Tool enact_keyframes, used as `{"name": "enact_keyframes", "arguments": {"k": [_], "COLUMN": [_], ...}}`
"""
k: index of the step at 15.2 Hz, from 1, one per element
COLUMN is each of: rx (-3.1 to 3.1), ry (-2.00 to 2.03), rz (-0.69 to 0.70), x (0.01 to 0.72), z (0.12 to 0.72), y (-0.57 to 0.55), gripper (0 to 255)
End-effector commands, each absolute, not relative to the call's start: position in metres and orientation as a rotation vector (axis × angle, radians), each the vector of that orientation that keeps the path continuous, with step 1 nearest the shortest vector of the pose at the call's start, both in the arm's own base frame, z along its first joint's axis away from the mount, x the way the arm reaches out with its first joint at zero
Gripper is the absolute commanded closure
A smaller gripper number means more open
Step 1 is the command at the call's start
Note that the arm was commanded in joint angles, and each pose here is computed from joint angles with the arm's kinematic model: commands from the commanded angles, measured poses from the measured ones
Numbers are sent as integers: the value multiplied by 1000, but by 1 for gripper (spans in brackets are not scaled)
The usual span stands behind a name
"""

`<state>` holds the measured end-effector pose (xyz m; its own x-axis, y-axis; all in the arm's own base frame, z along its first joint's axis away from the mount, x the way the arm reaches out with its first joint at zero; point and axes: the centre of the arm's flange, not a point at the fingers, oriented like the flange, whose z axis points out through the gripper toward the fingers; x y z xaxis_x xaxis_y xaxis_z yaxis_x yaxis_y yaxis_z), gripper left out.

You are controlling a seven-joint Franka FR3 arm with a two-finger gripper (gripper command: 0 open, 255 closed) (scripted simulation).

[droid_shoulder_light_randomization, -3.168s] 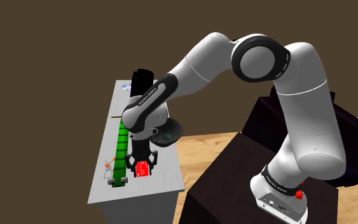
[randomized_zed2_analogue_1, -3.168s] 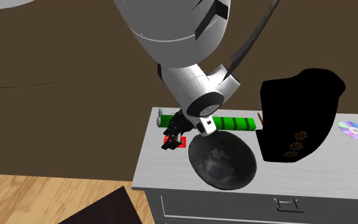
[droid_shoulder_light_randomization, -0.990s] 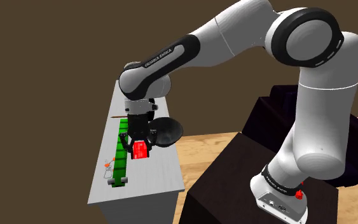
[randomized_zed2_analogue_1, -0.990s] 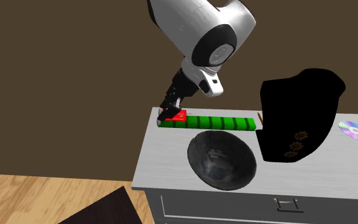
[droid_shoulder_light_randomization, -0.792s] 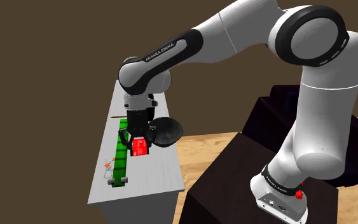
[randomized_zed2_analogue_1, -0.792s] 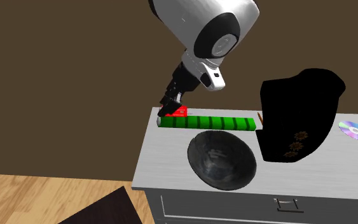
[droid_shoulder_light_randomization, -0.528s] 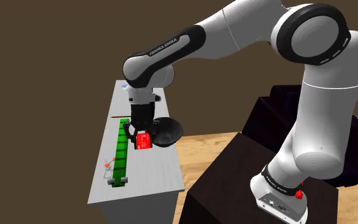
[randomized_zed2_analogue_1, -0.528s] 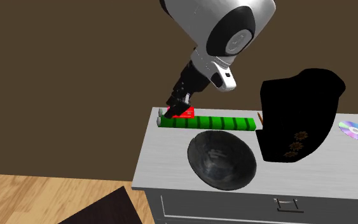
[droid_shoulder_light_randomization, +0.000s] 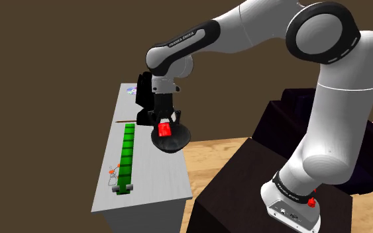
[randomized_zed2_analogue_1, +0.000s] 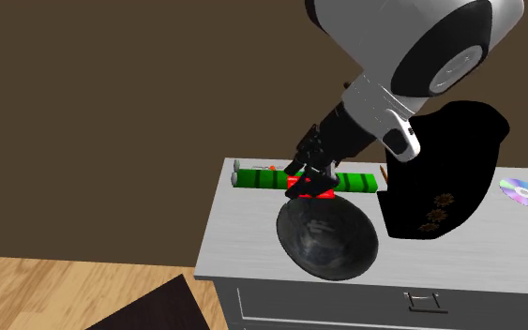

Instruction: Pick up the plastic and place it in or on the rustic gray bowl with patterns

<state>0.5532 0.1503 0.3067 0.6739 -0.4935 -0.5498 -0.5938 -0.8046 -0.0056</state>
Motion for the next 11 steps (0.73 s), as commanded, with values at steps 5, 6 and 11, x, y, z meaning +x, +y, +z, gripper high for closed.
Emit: {"name": "enact_keyframes", "arguments": {"k": [5, 6, 11], "rx": [-2703, -2703, -2703], "ry": [885, 885, 885], "rz": [808, 808, 808], "x": [561, 561, 561], "z": [287, 282, 255], "y": [122, 122, 122], "gripper": [255, 255, 255]}}
